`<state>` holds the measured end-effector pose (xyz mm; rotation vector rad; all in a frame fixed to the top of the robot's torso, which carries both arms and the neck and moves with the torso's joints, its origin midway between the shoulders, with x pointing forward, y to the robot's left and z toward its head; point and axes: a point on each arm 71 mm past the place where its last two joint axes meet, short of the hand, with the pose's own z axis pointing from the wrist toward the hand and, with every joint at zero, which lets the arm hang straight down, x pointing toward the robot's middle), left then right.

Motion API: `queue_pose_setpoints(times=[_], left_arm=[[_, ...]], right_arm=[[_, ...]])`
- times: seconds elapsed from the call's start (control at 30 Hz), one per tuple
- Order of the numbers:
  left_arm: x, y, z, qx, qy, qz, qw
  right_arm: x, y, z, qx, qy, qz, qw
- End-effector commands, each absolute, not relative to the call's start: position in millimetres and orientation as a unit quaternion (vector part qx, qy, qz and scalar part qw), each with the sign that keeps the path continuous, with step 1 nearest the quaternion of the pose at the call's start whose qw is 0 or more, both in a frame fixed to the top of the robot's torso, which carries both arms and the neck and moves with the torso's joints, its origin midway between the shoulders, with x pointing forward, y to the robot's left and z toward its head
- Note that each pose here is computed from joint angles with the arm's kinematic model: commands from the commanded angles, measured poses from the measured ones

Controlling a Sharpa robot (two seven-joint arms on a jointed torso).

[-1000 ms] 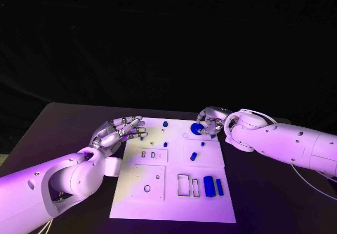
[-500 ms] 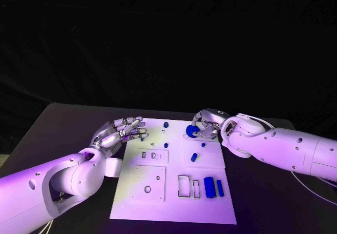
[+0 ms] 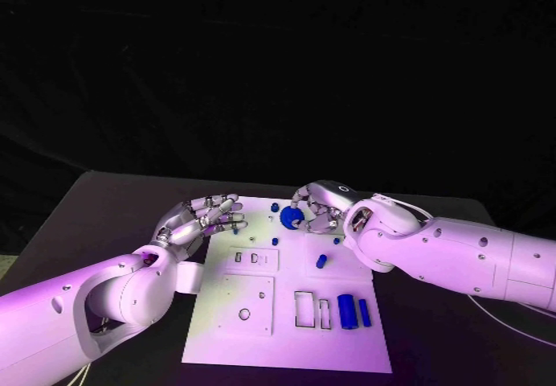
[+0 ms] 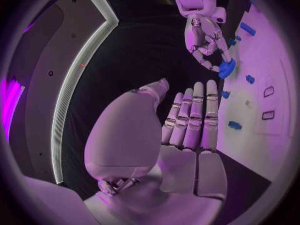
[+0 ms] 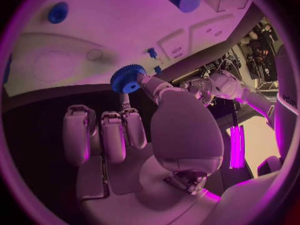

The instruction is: Assemble the parts on the task board

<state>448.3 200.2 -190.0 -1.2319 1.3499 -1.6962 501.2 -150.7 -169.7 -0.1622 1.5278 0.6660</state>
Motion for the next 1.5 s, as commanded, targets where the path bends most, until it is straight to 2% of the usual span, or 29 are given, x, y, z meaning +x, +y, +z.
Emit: queue_pose_setpoints(times=[0.03, 0.37, 0.7, 1.5], left_arm=[[447.6, 196.5, -188.2, -0.463, 0.512, -0.655, 0.309], [447.4, 195.0, -188.2, -0.462, 0.512, -0.655, 0.307], [447.1, 194.0, -187.9, -0.462, 0.513, -0.656, 0.306], [446.7, 194.4, -187.8, -0.462, 0.514, -0.655, 0.305]], right_arm=[[502, -141, -168, -0.081, 0.665, 0.292, 0.682], [509, -118, -174, -0.094, 0.663, 0.292, 0.683], [518, -108, -181, -0.103, 0.661, 0.280, 0.688], [529, -102, -190, -0.099, 0.677, 0.274, 0.675]])
